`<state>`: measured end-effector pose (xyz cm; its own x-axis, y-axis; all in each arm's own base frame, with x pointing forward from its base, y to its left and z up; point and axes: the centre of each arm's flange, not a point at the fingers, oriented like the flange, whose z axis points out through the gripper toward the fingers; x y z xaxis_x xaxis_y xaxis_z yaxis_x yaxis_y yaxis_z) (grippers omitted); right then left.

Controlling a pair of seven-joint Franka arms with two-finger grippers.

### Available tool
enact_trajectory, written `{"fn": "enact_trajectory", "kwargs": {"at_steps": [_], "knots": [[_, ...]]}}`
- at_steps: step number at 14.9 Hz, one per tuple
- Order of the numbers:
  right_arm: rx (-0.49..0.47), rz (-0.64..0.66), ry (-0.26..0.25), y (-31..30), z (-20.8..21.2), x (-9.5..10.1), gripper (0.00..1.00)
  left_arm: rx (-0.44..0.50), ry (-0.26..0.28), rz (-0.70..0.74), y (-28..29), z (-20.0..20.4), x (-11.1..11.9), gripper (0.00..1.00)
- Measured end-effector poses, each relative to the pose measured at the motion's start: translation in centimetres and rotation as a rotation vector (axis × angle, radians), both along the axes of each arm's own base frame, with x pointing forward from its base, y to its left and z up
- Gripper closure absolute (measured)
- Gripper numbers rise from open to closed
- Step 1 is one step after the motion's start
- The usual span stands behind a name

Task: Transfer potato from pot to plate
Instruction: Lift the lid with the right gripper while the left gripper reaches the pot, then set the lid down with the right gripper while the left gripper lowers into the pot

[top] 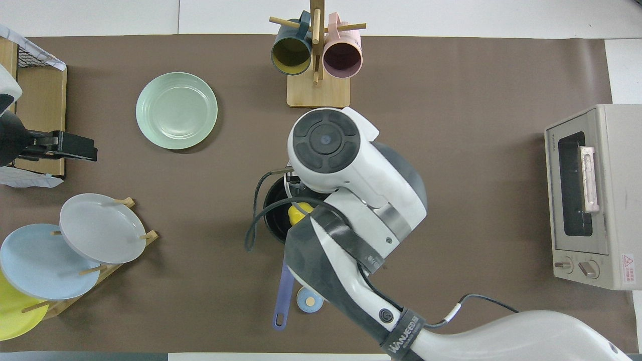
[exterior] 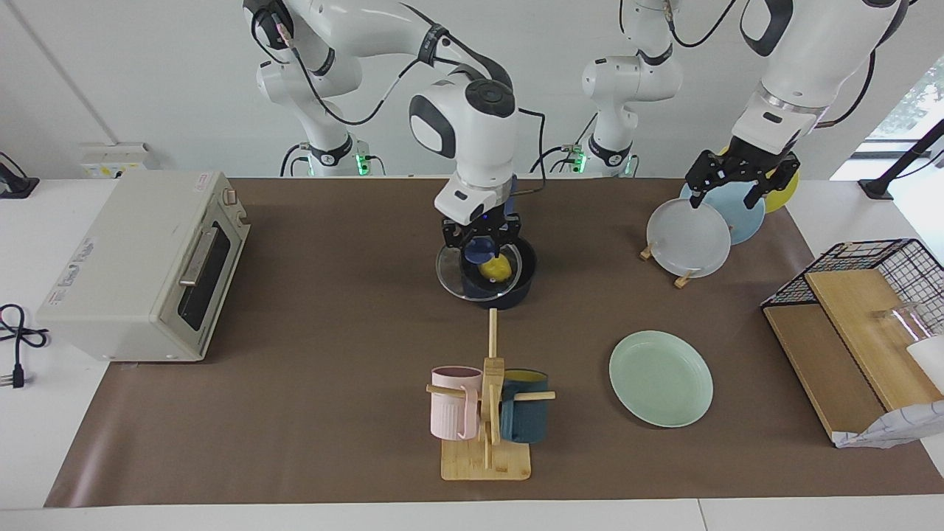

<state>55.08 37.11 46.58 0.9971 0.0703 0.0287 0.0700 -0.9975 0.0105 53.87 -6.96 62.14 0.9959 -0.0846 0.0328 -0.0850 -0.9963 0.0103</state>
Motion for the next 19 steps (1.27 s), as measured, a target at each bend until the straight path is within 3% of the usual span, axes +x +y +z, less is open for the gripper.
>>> {"fn": "enact_trajectory", "kwargs": {"at_steps": [4,7,11,15,19], "knots": [[0.003,0.082,0.024,-8.9,1.3,4.2,0.33,0.001,0.027,0.074,-5.3,-1.4,-1.3,0.0],[-0.02,0.153,0.042,-14.9,1.0,6.3,0.33,-0.001,0.05,0.155,-11.3,-3.8,-3.2,0.0],[-0.003,0.235,0.063,-23.9,-0.6,8.5,0.33,-0.021,0.04,0.279,-18.8,-8.5,-6.1,0.0],[-0.031,0.325,0.009,-31.2,-3.9,9.0,0.33,-0.047,0.024,0.401,-24.7,-13.5,-8.8,0.0],[-0.053,0.369,-0.019,-35.0,-7.7,8.0,0.33,-0.069,0.019,0.498,-27.7,-18.9,-8.3,0.0]]}}
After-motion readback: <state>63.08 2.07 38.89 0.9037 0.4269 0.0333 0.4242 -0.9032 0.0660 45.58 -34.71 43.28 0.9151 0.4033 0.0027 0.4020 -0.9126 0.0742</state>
